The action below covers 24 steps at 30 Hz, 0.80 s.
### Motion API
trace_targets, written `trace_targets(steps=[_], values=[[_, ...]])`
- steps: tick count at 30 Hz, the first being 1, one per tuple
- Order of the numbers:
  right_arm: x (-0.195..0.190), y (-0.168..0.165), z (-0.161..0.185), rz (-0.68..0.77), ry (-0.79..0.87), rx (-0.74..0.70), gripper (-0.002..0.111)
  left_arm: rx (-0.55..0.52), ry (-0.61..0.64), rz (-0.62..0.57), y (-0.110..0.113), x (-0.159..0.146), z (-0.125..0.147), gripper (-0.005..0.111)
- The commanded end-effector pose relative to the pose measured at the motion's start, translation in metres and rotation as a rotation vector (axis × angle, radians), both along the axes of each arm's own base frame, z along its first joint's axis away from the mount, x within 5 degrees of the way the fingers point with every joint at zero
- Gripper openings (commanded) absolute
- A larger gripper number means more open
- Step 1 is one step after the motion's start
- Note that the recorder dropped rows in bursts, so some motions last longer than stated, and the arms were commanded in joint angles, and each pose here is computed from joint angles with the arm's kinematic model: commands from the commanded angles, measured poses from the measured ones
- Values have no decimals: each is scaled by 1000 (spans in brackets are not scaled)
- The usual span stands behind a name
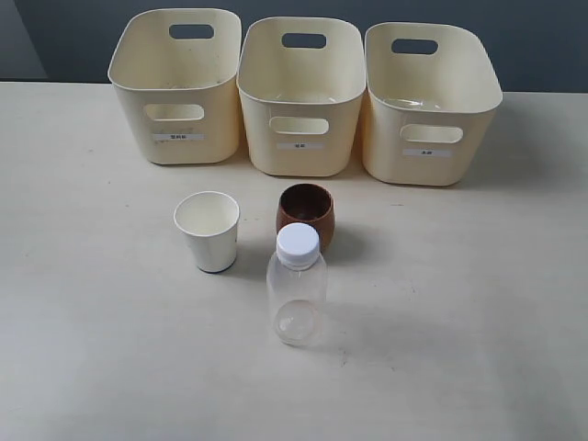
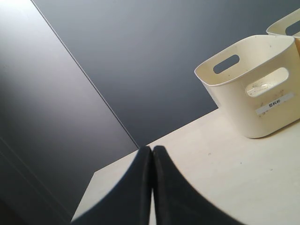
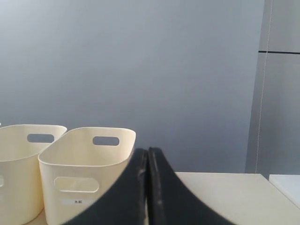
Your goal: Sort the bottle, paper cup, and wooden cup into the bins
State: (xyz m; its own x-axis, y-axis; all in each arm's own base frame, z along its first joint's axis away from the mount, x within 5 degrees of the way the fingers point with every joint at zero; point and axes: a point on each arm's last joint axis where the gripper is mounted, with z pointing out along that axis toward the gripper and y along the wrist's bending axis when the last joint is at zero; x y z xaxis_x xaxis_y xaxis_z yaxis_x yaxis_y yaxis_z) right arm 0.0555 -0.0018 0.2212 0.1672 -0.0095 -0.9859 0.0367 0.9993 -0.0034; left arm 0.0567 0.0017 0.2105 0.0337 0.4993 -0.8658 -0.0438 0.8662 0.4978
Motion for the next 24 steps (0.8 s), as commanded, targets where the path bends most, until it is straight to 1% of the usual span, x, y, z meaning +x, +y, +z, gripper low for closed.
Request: trace_targets(steps=[1, 2, 3, 5, 7, 14, 15, 16, 21, 22, 24], values=[[-1, -1, 0, 15, -17, 123, -1, -12, -9, -3, 0, 0, 0, 0], [-1, -1, 0, 24, -21, 208, -1, -12, -9, -3, 0, 0, 0, 0], [-1, -2, 0, 39, -28, 367, -1, -12, -9, -3, 0, 0, 0, 0], [-1, -3, 0, 46, -31, 446, -1, -12, -9, -3, 0, 0, 0, 0], [-1, -3, 0, 49, -33, 490, -1, -10, -9, -3, 0, 0, 0, 0], [0, -3, -1, 53, -19, 512, -1, -10, -9, -3, 0, 0, 0, 0], [0, -2, -3, 61, 2, 554, -1, -10, -9, -3, 0, 0, 0, 0], [0, -2, -4, 62, 8, 559, -1, -10, -9, -3, 0, 0, 0, 0], [-2, -4, 5, 50, -81, 505, -1, -10, -9, -3, 0, 0, 0, 0], [-3, -4, 14, 56, -108, 501, -1, -10, -9, -3, 0, 0, 0, 0], [-8, -5, 33, 81, -174, 543, -1, -10, -9, -3, 0, 0, 0, 0]])
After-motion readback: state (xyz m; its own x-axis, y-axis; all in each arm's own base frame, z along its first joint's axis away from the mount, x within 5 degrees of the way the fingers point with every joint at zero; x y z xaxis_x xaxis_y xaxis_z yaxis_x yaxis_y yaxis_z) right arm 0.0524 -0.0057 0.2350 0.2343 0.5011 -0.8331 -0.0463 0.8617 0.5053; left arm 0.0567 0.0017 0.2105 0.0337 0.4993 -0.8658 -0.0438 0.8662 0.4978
